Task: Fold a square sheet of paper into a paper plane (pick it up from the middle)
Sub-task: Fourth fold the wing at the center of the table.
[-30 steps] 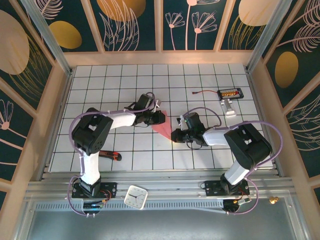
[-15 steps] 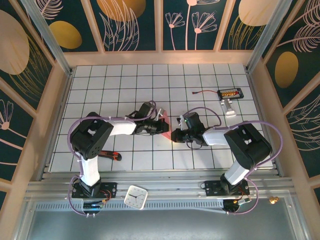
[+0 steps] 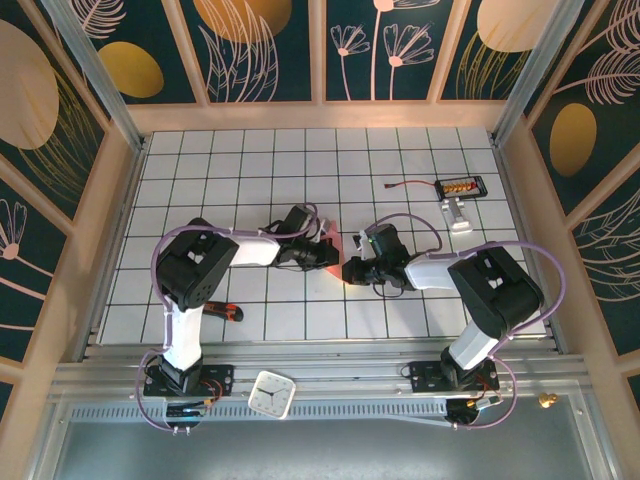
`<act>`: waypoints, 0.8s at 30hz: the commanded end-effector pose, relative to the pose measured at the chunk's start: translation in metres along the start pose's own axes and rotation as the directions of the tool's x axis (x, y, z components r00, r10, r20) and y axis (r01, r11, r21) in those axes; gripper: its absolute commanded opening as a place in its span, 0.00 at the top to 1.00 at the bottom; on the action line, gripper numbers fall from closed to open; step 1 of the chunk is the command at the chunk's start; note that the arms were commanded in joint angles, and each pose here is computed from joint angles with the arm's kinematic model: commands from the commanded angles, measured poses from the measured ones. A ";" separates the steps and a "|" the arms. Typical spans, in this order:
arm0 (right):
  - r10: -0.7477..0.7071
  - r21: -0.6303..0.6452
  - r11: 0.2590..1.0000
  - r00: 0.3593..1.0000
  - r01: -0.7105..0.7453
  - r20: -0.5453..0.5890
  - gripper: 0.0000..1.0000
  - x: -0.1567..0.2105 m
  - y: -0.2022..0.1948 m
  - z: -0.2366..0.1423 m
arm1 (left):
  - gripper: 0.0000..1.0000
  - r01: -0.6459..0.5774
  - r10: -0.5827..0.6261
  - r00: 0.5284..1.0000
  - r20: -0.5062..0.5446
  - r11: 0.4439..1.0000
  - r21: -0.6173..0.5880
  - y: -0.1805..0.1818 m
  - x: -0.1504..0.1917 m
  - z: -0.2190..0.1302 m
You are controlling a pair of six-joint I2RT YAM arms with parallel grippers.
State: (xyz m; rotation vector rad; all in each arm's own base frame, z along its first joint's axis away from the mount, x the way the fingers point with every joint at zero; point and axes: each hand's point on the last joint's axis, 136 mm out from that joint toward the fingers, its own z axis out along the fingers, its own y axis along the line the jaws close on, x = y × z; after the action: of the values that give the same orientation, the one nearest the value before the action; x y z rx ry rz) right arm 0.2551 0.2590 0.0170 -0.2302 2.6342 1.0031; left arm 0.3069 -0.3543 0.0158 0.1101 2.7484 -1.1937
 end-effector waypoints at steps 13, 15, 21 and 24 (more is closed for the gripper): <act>0.084 0.183 0.982 0.983 -0.053 -0.165 1.00 0.053 -0.046 0.002 | 1.00 0.053 -0.039 0.995 0.087 0.985 -0.166 0.061 -0.033 -0.015; 0.084 0.186 0.981 0.983 -0.052 -0.166 1.00 0.053 -0.046 0.001 | 1.00 0.068 -0.051 0.994 0.101 0.983 -0.172 0.069 -0.038 -0.017; 0.088 0.197 0.979 0.981 -0.053 -0.170 1.00 0.055 -0.048 0.000 | 1.00 0.100 -0.070 0.987 0.148 0.973 -0.207 0.091 -0.055 -0.027; 0.088 0.200 0.978 0.981 -0.052 -0.174 1.00 0.057 -0.048 -0.001 | 1.00 0.110 -0.074 0.984 0.165 0.970 -0.216 0.097 -0.064 -0.029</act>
State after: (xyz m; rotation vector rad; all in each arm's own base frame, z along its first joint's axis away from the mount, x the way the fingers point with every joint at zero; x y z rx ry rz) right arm 0.2556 0.2581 0.0163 -0.2348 2.6412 0.9837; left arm 0.3486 -0.3163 0.0133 0.0058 2.7263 -1.1352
